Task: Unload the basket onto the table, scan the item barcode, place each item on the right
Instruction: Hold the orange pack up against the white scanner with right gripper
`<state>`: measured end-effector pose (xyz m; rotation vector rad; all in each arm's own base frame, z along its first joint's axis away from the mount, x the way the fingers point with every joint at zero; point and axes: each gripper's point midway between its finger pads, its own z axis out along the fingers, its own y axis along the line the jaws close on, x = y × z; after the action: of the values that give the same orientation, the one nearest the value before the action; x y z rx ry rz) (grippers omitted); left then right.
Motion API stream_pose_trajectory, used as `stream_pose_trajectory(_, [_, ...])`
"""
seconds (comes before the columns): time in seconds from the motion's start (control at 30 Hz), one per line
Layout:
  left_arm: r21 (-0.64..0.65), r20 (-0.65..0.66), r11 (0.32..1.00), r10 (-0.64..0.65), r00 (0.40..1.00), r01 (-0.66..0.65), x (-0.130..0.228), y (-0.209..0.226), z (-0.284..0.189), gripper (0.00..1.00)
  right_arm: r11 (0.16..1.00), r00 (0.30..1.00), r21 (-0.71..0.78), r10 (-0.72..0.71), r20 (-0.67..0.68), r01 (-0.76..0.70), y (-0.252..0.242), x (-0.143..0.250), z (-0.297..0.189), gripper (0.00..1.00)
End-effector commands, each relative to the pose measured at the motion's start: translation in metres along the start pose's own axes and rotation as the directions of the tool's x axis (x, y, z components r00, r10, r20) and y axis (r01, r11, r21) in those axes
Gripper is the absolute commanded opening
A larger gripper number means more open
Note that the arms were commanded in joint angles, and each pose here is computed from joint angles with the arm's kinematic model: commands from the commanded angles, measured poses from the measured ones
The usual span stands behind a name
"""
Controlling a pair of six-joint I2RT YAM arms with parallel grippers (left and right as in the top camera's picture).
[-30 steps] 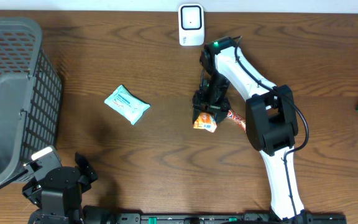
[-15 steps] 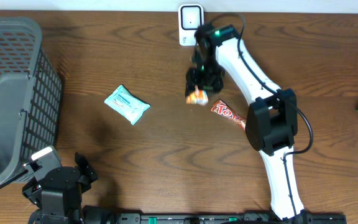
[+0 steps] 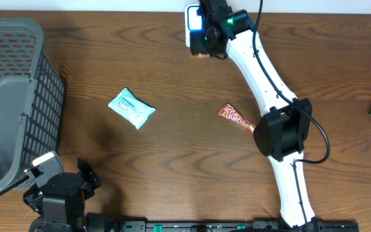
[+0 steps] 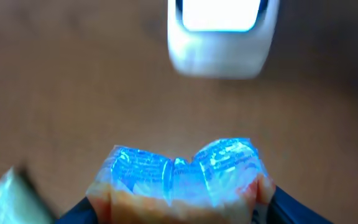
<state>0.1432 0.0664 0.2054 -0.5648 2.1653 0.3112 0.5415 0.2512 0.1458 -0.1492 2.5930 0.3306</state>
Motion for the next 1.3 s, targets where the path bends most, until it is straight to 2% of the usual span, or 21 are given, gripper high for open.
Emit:
stream_pose_trajectory(0.0, [-0.010,0.002,1.000,-0.007,1.000,0.007,0.000,0.002,0.000,0.98,0.994,0.988,0.110,-0.033,0.148,0.016,-0.013,-0.033,-0.002,0.53])
stream_pose_trajectory(0.13, [-0.010,0.002,1.000,-0.007,1.000,0.007,0.000,0.002,0.000,0.98,0.994,0.943,0.105,-0.031,0.331,-0.004,-0.009,-0.076,-0.006,0.55])
stream_pose_trajectory(0.2, [-0.010,0.002,1.000,-0.007,1.000,0.007,0.000,0.002,0.000,0.98,0.995,0.913,0.102,-0.025,0.408,-0.018,-0.009,-0.093,-0.003,0.61])
stream_pose_trajectory(0.27, [-0.010,0.002,1.000,-0.007,1.000,0.007,0.000,0.002,0.000,0.98,0.995,0.885,0.091,-0.019,0.465,-0.026,-0.007,-0.106,0.003,0.64])
stream_pose_trajectory(0.43, [-0.010,0.002,1.000,-0.007,1.000,0.007,0.000,0.002,0.000,0.98,0.995,0.830,0.096,-0.080,0.552,0.032,-0.004,-0.120,0.037,0.63])
stream_pose_trajectory(0.7, [-0.010,0.002,1.000,-0.007,1.000,0.007,0.000,0.002,0.000,0.98,0.981,0.832,0.193,-0.118,0.542,0.013,-0.028,-0.106,0.083,0.60])
stream_pose_trajectory(1.27, [-0.010,0.002,1.000,-0.007,1.000,0.007,0.000,0.002,0.000,0.98,0.977,0.827,0.211,-0.148,0.543,0.036,-0.029,-0.110,0.078,0.57])
